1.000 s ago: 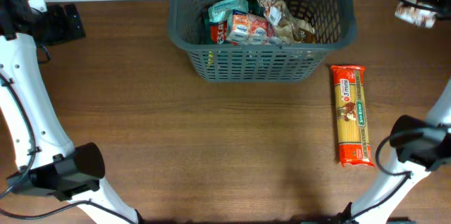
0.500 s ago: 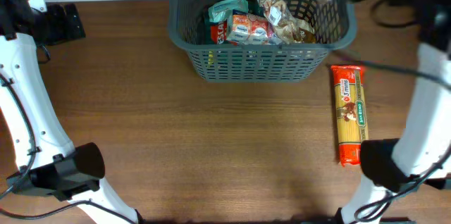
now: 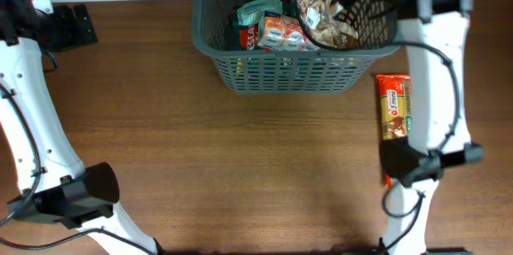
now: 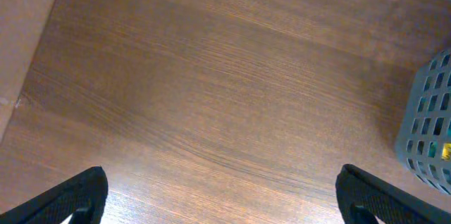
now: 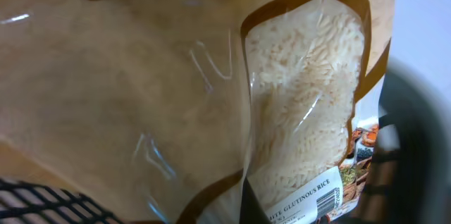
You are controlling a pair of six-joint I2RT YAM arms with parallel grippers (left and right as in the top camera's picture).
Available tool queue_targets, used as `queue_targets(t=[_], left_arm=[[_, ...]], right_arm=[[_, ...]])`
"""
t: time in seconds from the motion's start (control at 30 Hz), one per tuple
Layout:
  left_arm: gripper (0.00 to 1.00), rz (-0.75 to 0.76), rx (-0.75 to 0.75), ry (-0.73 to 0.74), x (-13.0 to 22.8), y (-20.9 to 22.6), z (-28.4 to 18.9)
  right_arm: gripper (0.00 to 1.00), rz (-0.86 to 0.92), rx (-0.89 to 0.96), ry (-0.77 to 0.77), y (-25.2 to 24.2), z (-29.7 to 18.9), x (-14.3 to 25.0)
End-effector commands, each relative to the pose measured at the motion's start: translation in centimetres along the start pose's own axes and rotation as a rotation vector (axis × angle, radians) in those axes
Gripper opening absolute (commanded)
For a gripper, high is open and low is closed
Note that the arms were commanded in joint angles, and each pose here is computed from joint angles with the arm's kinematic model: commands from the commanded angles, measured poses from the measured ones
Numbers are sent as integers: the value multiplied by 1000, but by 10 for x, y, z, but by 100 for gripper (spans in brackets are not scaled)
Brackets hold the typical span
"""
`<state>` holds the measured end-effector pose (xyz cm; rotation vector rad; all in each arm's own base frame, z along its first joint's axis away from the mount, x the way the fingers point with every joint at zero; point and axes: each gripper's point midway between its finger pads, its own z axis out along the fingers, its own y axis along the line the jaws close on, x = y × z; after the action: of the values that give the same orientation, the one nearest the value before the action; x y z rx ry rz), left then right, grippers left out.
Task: Pack container
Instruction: 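Lift the rice bag with the right gripper and drop it into the basket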
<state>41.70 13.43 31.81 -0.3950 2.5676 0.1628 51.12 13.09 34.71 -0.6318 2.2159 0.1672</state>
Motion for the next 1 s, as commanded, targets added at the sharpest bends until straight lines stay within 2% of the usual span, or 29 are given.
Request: queue_targets(t=[0.0, 0.17, 0.4, 0.77, 0.8, 0.93, 0.97], left_arm=[[99, -16, -9, 6, 1, 3, 2], [99, -16, -9, 6, 1, 3, 2], [99, -16, -9, 6, 1, 3, 2], [99, -16, -9, 6, 1, 3, 2], [99, -16, -9, 6, 1, 3, 2], [99, -16, -9, 6, 1, 3, 2], [99, -16, -9, 6, 1, 3, 2]], right_arm=[[4, 9, -32, 69, 13, 28, 15], [4, -32, -88, 99, 47, 53, 17], [4, -75, -127, 81, 78, 61, 9], [4, -66, -199, 209, 121, 100, 43], [9, -71, -203, 209, 124, 101, 43], [41, -85, -215, 204, 135, 99, 41], [43, -87, -215, 200, 136, 98, 39]])
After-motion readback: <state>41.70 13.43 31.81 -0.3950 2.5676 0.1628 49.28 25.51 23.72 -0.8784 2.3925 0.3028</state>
